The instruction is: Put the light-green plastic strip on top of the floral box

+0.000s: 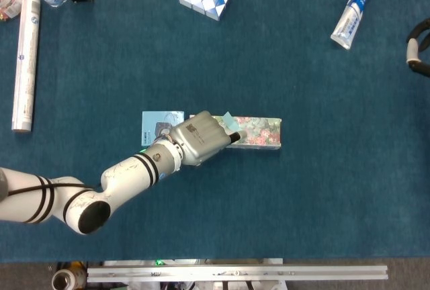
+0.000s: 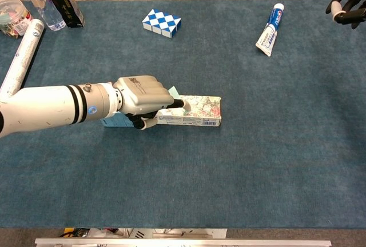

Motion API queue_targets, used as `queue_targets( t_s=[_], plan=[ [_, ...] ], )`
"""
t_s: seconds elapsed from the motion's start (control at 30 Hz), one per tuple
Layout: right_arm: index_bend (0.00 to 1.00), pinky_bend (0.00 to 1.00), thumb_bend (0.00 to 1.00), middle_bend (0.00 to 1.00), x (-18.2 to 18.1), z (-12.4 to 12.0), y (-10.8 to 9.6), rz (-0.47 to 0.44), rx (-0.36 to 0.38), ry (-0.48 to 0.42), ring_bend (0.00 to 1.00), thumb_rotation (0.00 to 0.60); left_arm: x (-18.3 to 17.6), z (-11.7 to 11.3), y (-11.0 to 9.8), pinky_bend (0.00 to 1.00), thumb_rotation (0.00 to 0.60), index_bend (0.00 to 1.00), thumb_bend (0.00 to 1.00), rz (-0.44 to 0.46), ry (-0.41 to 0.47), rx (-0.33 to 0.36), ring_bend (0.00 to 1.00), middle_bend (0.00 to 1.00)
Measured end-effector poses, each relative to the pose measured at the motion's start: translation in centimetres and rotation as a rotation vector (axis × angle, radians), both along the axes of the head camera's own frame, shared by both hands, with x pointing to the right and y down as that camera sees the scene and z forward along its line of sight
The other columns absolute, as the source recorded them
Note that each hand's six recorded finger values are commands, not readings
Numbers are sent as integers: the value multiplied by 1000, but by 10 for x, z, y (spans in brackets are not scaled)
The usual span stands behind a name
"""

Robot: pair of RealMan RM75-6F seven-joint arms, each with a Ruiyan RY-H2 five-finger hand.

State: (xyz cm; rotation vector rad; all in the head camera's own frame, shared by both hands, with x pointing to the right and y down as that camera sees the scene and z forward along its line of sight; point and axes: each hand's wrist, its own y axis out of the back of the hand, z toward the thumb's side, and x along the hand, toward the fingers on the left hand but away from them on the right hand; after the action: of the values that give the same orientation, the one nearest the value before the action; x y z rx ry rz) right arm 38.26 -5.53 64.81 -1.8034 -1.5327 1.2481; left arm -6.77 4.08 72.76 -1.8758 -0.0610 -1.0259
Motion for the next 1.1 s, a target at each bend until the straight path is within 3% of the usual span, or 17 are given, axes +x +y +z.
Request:
queue_targets(
  t_s=[0.4,0.87,1.1],
  plan=[
    [58,650,470,534,1,1,0,1,-2,-1,543,600,0,-1,4,1000,600,87,1000,11,-4,6,1000,1000],
    [58,650,470,534,7,-12,0,7,33,5,542,600,-29,-26,-14,1000,600,82,1000,-95,58,51,997,955],
    [58,650,466,534,23,-18,7,26,46,42,529,600,-58,-47,-24,948,600,67,942,-198,153,94,849,814]
  ],
)
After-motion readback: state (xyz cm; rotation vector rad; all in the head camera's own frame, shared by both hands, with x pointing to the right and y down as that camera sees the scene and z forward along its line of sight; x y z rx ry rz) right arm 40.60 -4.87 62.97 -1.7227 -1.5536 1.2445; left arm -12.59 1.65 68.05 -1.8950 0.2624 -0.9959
